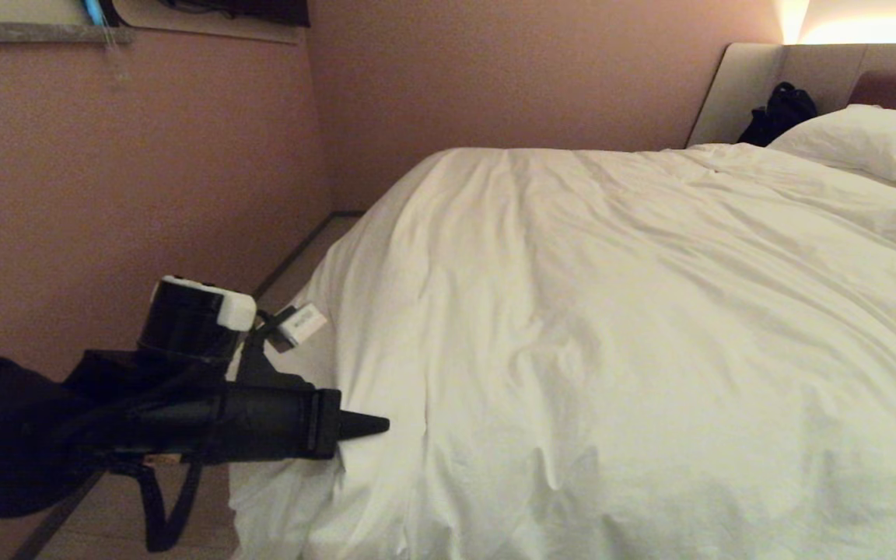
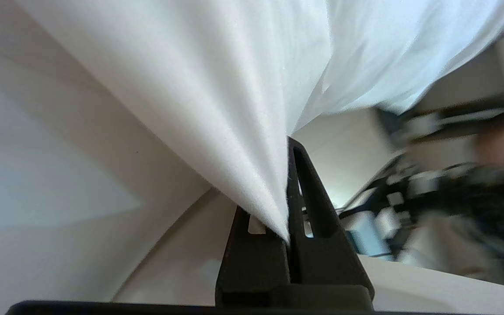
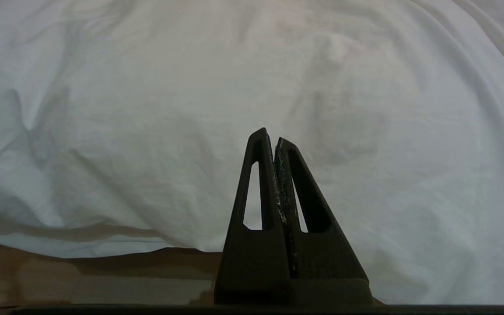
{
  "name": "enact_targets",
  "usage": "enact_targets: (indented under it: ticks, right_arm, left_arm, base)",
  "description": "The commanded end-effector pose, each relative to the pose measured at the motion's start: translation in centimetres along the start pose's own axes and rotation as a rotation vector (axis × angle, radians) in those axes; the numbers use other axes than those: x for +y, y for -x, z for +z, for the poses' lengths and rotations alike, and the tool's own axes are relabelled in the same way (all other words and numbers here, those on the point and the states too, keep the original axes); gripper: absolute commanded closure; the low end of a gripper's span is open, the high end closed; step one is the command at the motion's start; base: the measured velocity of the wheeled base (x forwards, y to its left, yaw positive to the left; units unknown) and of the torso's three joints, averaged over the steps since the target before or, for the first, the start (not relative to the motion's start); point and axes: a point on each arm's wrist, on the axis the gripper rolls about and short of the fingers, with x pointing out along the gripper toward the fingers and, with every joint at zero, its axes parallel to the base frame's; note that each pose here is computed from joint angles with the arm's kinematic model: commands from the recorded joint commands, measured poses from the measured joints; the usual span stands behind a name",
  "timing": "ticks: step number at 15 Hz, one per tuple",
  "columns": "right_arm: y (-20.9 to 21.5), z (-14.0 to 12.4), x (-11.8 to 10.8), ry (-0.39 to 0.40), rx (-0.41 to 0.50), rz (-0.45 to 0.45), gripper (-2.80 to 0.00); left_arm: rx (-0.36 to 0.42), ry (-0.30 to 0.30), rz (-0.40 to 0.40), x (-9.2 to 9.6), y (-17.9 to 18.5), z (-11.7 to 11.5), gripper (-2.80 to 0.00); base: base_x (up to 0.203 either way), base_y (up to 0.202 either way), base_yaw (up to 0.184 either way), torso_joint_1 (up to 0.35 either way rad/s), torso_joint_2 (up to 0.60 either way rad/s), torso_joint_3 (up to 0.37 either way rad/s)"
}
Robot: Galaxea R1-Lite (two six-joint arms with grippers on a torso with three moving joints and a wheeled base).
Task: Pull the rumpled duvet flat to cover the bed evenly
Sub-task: Flatten the corners of the folded blanket
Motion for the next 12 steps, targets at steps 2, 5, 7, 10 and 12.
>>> enact_targets:
  ticks: [2,5,7,10,12]
  right_arm:
    - [0.0,0.0,0.0,0.001,-0.001,0.002,0.0]
    - [0.0,0.0,0.0,0.001,-0.001,0.001,0.0]
    - [0.0,0.0,0.0,0.001,-0.001,0.002,0.0]
    - [0.0,0.0,0.0,0.001,-0.002,0.0,0.0]
    - [0.0,0.0,0.0,0.001,-0.001,0.001,0.0]
  left_arm:
    - [0.1,-0.06,0.056,-0.6,-3.3,-1.8,0.0]
    - [0.143,-0.114,0.024,-2.2,-4.2,-2.6,0.0]
    - [0.183,-0.165,0.023,-2.6,-5.2,-3.4,0.0]
    - [0.247,-0.246,0.04,-3.8,-6.9,-5.0,0.0]
    - [0.246,-0.251,0.041,-3.9,-7.0,-5.0,0.0]
  base:
    - [0.0,0.0,0.0,0.0,0.0,0.0]
    - [0.0,0.0,0.0,0.0,0.0,0.0]
    - [0.0,0.0,0.0,0.0,0.0,0.0]
    - [0.0,0.0,0.0,0.0,0.0,0.0]
    - [0.0,0.0,0.0,0.0,0.0,0.0]
